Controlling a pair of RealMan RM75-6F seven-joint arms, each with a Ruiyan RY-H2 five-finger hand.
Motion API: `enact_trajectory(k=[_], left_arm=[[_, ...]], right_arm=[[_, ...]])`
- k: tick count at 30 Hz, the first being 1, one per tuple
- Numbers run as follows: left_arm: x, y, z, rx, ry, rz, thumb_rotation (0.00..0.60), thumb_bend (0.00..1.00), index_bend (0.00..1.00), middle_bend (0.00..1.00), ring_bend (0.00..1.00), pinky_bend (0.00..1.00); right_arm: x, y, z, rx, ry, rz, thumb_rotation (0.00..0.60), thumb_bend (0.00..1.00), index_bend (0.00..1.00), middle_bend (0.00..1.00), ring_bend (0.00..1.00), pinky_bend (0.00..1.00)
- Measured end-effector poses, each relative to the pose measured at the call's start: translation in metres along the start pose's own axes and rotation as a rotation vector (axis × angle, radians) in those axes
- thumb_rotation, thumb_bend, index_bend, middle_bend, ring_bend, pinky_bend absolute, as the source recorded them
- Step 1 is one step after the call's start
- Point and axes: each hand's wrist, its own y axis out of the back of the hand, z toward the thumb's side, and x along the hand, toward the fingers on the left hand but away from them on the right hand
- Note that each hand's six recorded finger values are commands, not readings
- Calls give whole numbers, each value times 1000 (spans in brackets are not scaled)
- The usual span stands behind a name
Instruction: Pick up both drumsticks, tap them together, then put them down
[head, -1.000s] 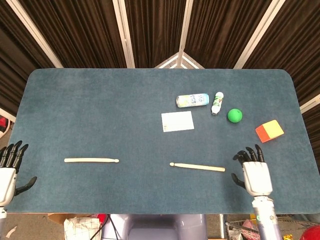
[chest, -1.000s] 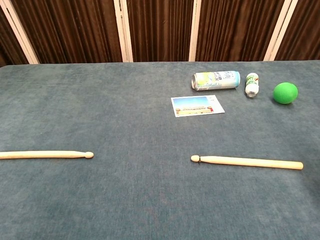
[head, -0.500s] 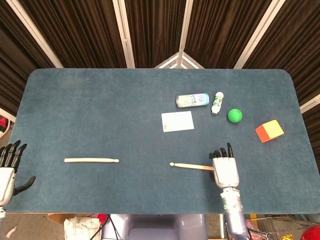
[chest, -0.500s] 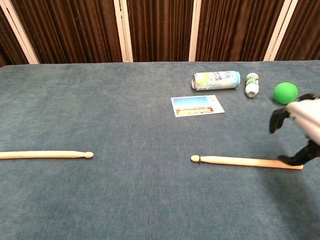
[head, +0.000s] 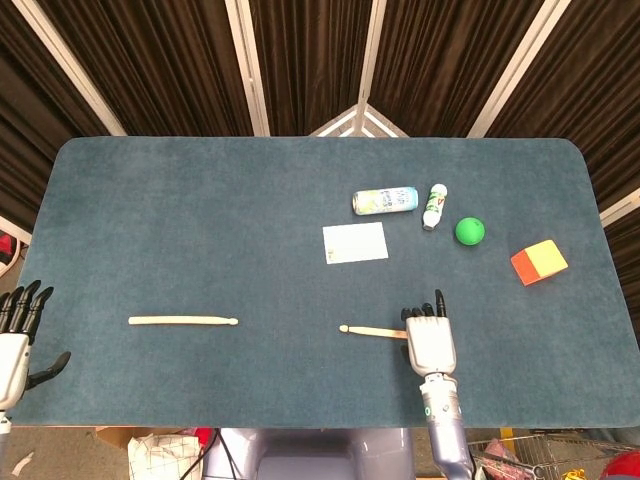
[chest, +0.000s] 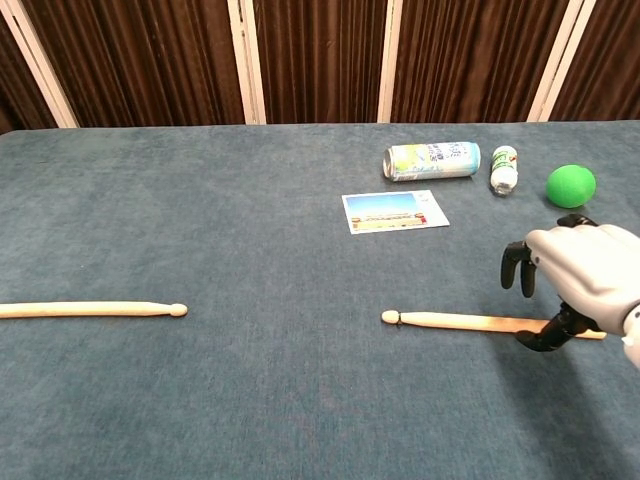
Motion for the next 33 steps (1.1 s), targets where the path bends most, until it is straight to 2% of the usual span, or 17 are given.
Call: enact_trajectory(k=[19, 33], left_arm=[[1, -5, 1, 17, 8, -10, 600, 303, 63, 0, 0, 0], [1, -7, 1, 26, 13, -16, 600, 303, 63, 0, 0, 0]], right_arm=[[-10, -15, -2, 19, -16, 5, 600, 256, 487, 455, 308, 0], [-13, -21, 0, 36, -10, -3, 600, 256, 553, 517, 361, 0]])
